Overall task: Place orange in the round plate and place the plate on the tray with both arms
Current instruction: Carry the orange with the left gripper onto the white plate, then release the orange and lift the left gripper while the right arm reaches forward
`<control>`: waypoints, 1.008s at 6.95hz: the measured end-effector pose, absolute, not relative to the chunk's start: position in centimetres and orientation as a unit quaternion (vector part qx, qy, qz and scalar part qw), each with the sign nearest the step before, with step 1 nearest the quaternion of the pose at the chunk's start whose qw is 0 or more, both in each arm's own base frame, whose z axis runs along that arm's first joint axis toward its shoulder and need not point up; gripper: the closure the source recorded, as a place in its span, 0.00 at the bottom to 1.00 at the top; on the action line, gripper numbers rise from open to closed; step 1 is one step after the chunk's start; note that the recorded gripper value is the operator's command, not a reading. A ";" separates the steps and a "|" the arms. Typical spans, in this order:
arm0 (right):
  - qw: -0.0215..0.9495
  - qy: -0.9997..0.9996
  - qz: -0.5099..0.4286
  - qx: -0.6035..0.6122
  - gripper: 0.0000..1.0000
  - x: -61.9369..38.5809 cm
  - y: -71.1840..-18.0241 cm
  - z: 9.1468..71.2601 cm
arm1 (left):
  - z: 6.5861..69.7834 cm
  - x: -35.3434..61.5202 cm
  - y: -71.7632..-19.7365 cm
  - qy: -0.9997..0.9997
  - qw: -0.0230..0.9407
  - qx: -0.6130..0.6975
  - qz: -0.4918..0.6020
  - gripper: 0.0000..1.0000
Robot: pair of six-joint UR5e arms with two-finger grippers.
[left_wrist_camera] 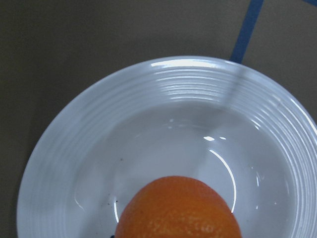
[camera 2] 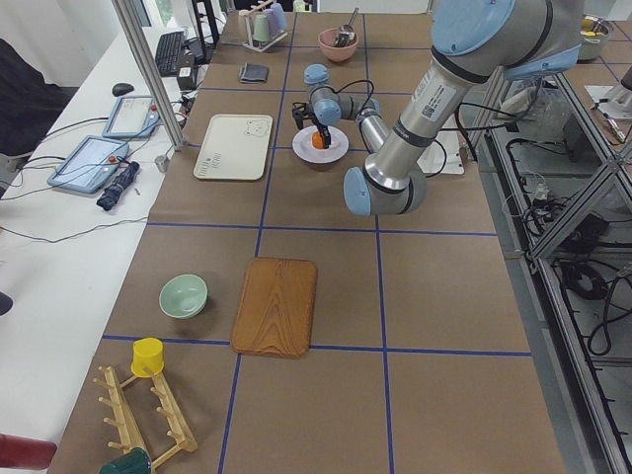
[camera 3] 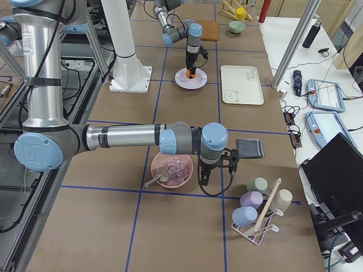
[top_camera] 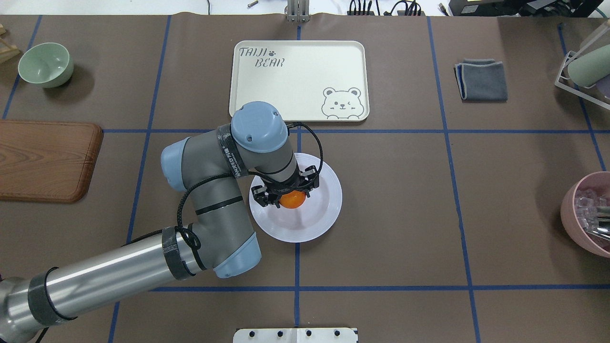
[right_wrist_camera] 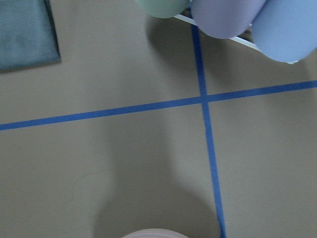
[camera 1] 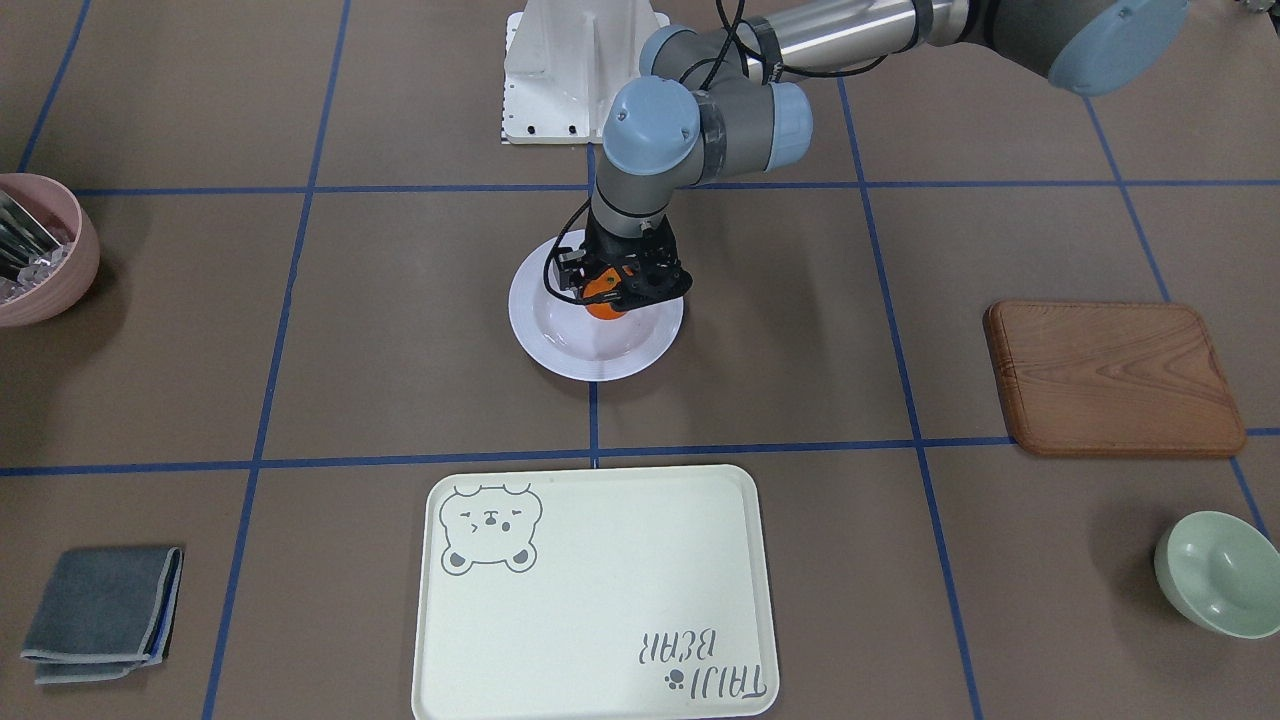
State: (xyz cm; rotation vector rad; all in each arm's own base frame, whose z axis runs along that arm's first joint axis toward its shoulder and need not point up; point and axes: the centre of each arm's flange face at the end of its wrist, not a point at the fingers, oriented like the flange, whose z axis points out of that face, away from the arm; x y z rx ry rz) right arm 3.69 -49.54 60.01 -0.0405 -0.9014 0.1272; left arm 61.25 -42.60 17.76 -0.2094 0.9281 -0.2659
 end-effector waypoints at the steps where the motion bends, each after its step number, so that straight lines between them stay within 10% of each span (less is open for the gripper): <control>1: 0.889 -0.454 0.047 -0.020 0.00 1.2 -51.0 57.6 | 17.7 61.4 -42.6 0.445 0.881 -0.100 -0.127 1.00; 5: 0.858 -0.510 0.060 -0.004 0.00 -10.1 -53.2 48.8 | 18.4 61.9 -42.5 0.444 0.882 -0.100 -0.122 1.00; 6: 0.849 -0.524 0.067 -0.005 0.00 -12.1 -52.8 47.8 | 18.7 62.2 -42.6 0.443 0.882 -0.100 -0.122 0.20; 7: 0.844 -0.532 0.070 -0.008 0.00 -13.3 -52.4 47.1 | 18.8 62.3 -42.6 0.443 0.883 -0.100 -0.123 0.01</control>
